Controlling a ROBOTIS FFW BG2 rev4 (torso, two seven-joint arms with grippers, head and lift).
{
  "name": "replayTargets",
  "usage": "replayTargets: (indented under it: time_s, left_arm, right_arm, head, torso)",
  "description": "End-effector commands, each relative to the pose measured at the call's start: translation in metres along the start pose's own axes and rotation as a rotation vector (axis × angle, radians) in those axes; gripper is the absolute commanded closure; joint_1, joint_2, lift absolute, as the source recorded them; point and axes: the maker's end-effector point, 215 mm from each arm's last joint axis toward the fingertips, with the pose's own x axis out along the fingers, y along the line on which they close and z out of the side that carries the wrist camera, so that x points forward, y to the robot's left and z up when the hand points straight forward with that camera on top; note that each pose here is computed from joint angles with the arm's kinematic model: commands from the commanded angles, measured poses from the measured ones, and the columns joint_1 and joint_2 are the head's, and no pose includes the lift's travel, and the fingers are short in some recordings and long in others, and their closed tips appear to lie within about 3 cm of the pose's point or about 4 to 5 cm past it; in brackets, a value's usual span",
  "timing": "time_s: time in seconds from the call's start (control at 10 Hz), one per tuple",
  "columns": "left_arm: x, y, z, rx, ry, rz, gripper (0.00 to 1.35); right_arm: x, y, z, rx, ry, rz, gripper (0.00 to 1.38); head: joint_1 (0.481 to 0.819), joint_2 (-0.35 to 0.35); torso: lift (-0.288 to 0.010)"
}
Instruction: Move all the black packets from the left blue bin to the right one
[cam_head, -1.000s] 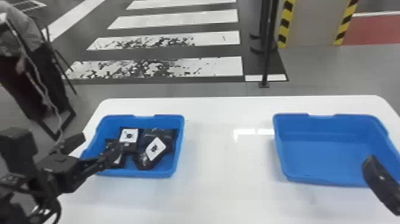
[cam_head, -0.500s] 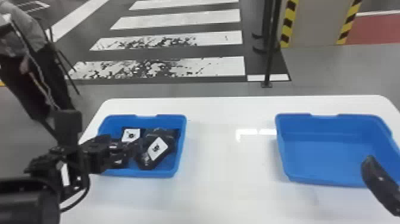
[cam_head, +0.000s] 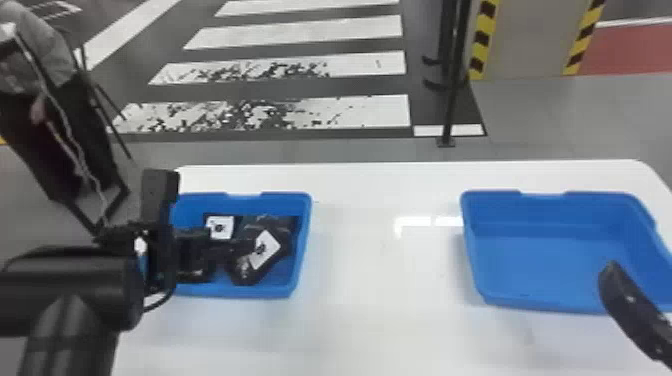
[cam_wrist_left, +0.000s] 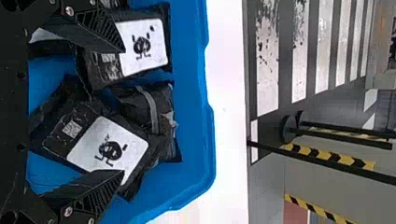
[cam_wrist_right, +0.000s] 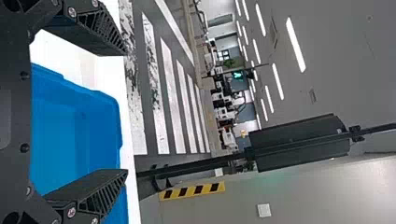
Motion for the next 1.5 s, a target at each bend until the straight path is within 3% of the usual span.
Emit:
replayTargets:
  time_s: [0.0, 0.4, 0.8, 1.0, 1.3, 1.4]
  left_arm:
    - [0.013, -0.020, 0.007, 0.021, 0.016, -0.047, 0.14]
    - [0.049, -0.045, -0.014, 0.010, 0.153, -0.116, 0.15]
    - [0.050, -0.044, -0.034, -0.007, 0.225, -0.099, 0.25]
    - [0.045, -0.031, -0.039, -0.016, 0.246, -0.068, 0.87]
    - [0.037, -0.016, -0.045, -0.026, 0.269, -0.043, 1.20]
    - [0.036, -0.016, -0.038, -0.017, 0.254, -0.057, 1.21]
  right_arm:
    - [0.000, -0.001, -0.002, 0.006, 0.003, -0.001, 0.14]
    - [0.004, -0.001, -0.007, 0.017, 0.003, 0.007, 0.13]
    - [0.005, -0.001, -0.008, 0.030, 0.000, 0.012, 0.13]
    - [0.006, 0.000, -0.011, 0.042, 0.003, 0.016, 0.13]
    - [0.007, -0.001, -0.017, 0.063, 0.007, 0.021, 0.13]
    - [0.007, 0.000, -0.016, 0.064, 0.004, 0.024, 0.13]
  head:
    - [0.695, 0.144]
    - [0.695, 0.079]
    - [0.695, 0.062]
    - [0.695, 0.071]
    - [0.695, 0.096]
    - [0.695, 0.104]
  torso:
    - [-0.139]
    - [-0.139]
    - [-0.139]
    - [-0.139]
    - [-0.139]
    - [-0.139]
